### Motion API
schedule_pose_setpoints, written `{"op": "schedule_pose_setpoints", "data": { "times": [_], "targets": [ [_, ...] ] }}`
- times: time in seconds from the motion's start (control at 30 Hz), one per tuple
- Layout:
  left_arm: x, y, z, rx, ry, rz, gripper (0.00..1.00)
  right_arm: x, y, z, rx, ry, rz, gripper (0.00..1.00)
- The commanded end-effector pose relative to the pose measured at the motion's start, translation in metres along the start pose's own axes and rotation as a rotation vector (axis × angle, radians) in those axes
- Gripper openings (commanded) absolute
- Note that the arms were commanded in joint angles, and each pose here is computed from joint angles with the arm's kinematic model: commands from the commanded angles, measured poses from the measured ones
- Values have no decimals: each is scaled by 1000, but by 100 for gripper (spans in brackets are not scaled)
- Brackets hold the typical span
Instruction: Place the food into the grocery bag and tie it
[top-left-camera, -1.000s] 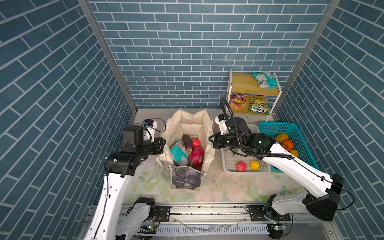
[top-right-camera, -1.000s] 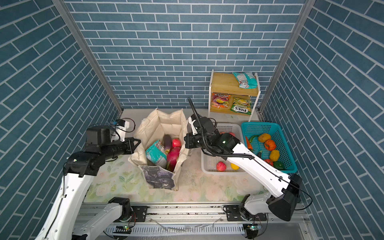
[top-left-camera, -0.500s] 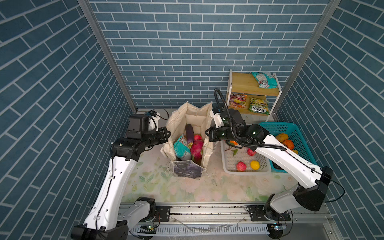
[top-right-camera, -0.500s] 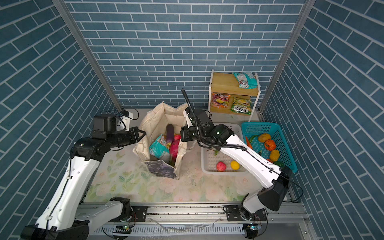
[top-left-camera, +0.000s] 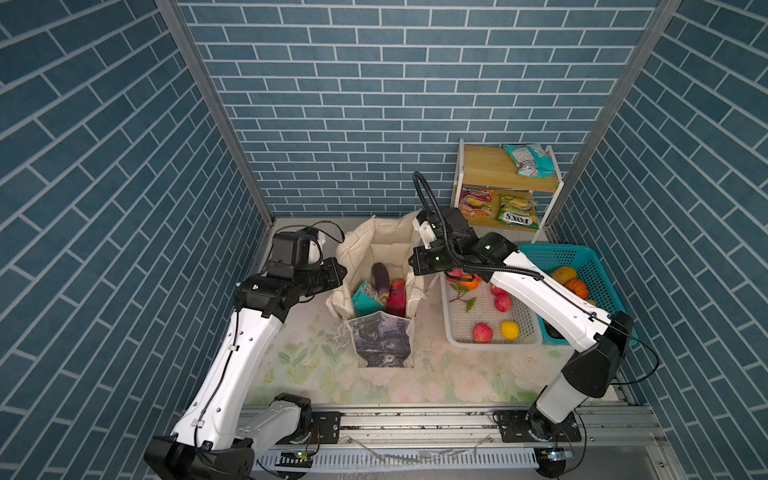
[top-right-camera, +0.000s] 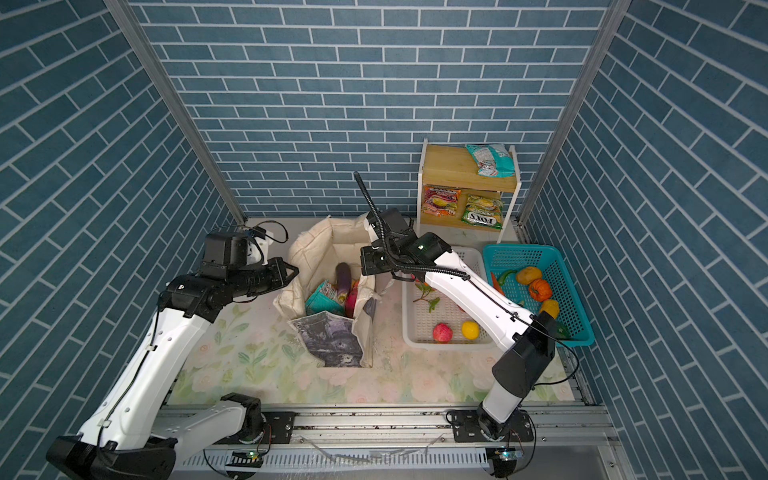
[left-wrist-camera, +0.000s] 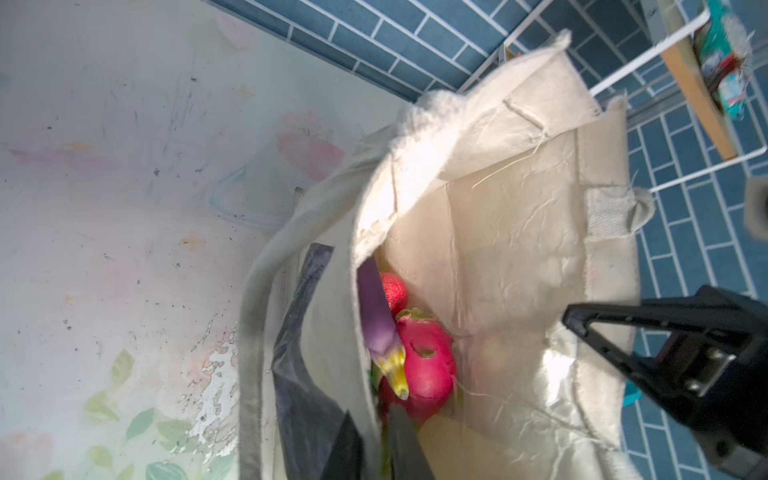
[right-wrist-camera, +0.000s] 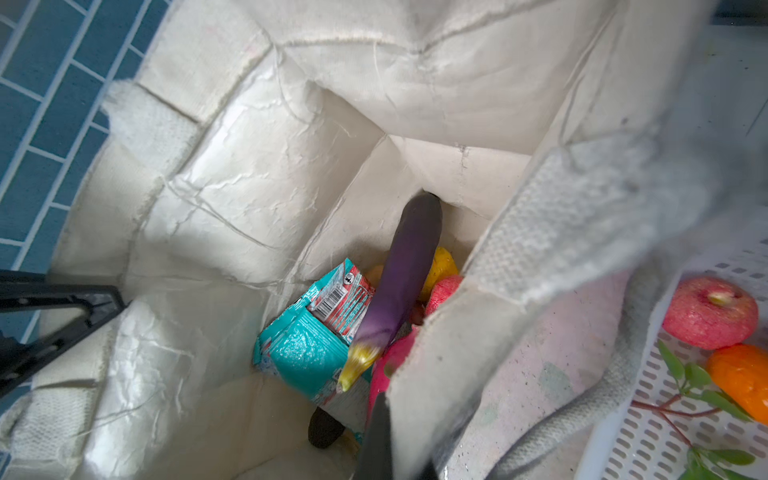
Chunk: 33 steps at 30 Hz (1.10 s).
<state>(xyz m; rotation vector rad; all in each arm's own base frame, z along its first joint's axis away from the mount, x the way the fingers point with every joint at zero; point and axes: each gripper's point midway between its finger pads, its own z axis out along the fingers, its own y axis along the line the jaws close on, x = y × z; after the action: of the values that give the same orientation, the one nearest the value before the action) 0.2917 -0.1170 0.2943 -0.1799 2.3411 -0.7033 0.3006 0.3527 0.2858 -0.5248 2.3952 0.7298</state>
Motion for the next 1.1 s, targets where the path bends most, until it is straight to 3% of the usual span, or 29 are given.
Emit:
{"op": "schedule_pose_setpoints", "data": {
  "times": [0.0, 0.2, 0.47, 0.63, 0.73, 0.83, 1.07],
  "targets": [
    [-7, 1, -10, -35, -27, 15, 30, -9, 5, -5, -15, -18, -48, 0],
    [-16, 2, -36, -78, -107, 47, 57, -6, -11, -7, 58, -21, -55, 0],
    [-30, 8, -111, -179, -323, 103, 68, -7, -25, -20, 94, -49, -46, 0],
    [-23, 28, -149, -270, -422, 69, 74, -7, -29, -24, 90, -54, -40, 0],
    [-11, 45, -139, -300, -376, 14, 74, -5, -32, -25, 83, -55, -37, 0],
    [7, 64, -105, -273, -271, -82, 74, -4, -36, -26, 81, -57, -32, 0],
    [43, 101, -33, 15, -105, -426, 66, 1, -44, -29, 79, -54, -26, 0]
  ]
}}
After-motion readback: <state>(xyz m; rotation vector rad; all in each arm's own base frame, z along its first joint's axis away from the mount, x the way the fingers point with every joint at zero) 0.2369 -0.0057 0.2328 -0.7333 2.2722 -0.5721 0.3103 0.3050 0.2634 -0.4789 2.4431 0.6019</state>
